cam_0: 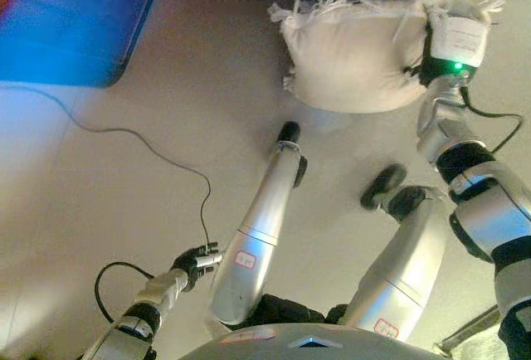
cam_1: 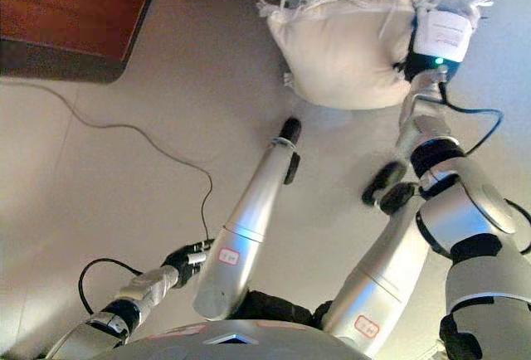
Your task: Pick up the pillow and put it on the sofa.
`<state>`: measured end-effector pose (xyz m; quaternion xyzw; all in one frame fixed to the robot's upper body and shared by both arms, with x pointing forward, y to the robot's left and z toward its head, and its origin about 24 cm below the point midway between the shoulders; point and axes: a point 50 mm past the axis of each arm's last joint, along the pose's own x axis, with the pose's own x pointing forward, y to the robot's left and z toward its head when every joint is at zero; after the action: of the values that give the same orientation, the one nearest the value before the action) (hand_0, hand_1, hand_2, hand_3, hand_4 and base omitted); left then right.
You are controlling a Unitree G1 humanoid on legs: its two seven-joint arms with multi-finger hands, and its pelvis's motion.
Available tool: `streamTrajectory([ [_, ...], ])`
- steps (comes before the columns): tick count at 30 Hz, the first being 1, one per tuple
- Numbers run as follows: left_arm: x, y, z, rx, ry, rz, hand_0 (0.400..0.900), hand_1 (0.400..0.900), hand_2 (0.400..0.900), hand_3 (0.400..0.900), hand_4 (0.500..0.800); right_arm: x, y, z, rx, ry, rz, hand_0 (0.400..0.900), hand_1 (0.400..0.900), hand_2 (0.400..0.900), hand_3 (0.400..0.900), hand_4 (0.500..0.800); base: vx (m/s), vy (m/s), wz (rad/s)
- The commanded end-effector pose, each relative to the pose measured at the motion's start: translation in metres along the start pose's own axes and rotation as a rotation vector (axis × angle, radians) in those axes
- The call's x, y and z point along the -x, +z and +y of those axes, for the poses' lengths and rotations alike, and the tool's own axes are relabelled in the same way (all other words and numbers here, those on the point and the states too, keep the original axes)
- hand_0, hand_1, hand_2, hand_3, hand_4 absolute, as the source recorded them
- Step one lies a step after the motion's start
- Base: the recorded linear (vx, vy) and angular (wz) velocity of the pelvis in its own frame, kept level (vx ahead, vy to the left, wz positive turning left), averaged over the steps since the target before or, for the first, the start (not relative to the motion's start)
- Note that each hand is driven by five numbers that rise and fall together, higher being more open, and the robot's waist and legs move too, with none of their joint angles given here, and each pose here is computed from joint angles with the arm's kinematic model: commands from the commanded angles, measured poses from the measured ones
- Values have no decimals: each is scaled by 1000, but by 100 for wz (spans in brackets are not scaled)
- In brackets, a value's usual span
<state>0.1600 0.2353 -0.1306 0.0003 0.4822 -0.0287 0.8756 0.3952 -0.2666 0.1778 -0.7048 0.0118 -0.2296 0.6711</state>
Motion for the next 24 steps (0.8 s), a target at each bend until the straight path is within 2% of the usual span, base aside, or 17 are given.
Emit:
streamTrajectory([
  [1, 27, -74, 22, 78, 71, 203, 900, 900, 900, 900, 800, 15, 18, 20, -41, 120, -145, 400, 400, 400, 400, 500, -4, 21, 4],
  [7, 32, -83, 22, 90, 59, 203, 900, 900, 900, 900, 800, 13, 19, 10, -76, 81, -168, 400, 400, 400, 400, 500, 0, 2, 1],
  [15, 36, -96, 19, 101, 71, 228, 900, 900, 900, 900, 800, 13, 17, 7, -101, 100, -188, 400, 400, 400, 400, 500, 3, -1, -1],
  [24, 39, -107, 17, 133, 106, 268, 900, 900, 900, 900, 800, 32, 21, 28, -133, 163, -244, 400, 400, 400, 400, 500, 75, -5, -8],
])
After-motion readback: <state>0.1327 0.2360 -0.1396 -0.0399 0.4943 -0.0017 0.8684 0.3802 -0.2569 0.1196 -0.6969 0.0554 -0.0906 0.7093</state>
